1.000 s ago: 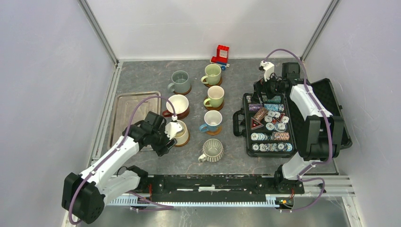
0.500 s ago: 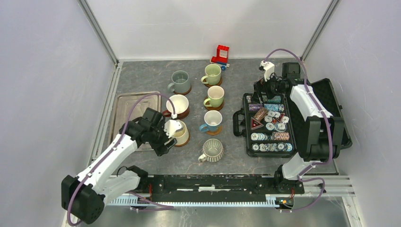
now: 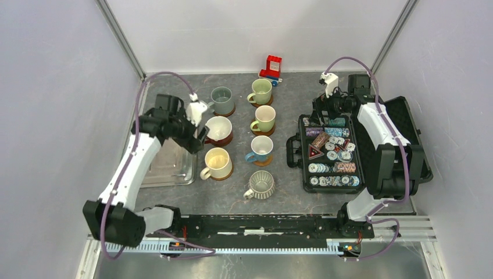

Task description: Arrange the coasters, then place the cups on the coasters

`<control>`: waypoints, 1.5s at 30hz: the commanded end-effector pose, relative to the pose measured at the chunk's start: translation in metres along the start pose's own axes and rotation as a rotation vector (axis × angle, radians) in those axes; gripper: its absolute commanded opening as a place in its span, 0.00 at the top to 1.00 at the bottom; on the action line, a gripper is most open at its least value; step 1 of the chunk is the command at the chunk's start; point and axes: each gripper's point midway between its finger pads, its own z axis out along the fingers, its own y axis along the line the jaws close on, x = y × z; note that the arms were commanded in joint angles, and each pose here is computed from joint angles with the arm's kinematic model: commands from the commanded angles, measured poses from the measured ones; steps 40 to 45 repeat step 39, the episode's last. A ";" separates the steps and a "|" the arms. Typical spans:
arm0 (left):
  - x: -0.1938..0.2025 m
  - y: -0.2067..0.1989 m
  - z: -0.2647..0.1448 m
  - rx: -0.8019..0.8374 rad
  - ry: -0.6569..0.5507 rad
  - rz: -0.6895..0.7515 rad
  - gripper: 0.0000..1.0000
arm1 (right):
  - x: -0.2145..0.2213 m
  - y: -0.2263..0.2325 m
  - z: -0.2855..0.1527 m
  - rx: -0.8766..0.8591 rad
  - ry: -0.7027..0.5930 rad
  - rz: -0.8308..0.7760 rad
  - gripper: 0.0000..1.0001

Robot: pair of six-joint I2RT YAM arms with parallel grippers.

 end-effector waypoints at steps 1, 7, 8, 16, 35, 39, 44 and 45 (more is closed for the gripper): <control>-0.029 0.040 -0.011 -0.013 -0.065 -0.191 0.07 | -0.029 -0.001 -0.022 0.052 -0.053 -0.076 0.02; -0.024 0.122 -0.015 -0.175 -0.027 -0.347 0.02 | -0.023 -0.006 -0.022 0.080 -0.031 -0.082 0.02; -0.021 0.129 -0.013 -0.180 -0.012 -0.356 0.01 | -0.021 -0.007 -0.021 0.083 -0.028 -0.079 0.02; -0.004 0.172 0.016 -0.196 0.086 -0.502 0.00 | -0.009 -0.017 -0.010 0.129 -0.021 -0.038 0.02; -0.023 0.200 0.062 -0.193 0.051 -0.766 0.00 | 0.003 -0.040 0.011 0.183 -0.001 -0.017 0.02; -0.026 0.202 0.054 -0.229 0.035 -0.741 0.00 | 0.001 -0.040 0.011 0.178 -0.005 -0.020 0.02; -0.026 0.202 0.054 -0.229 0.035 -0.741 0.00 | 0.001 -0.040 0.011 0.178 -0.005 -0.020 0.02; -0.026 0.202 0.054 -0.229 0.035 -0.741 0.00 | 0.001 -0.040 0.011 0.178 -0.005 -0.020 0.02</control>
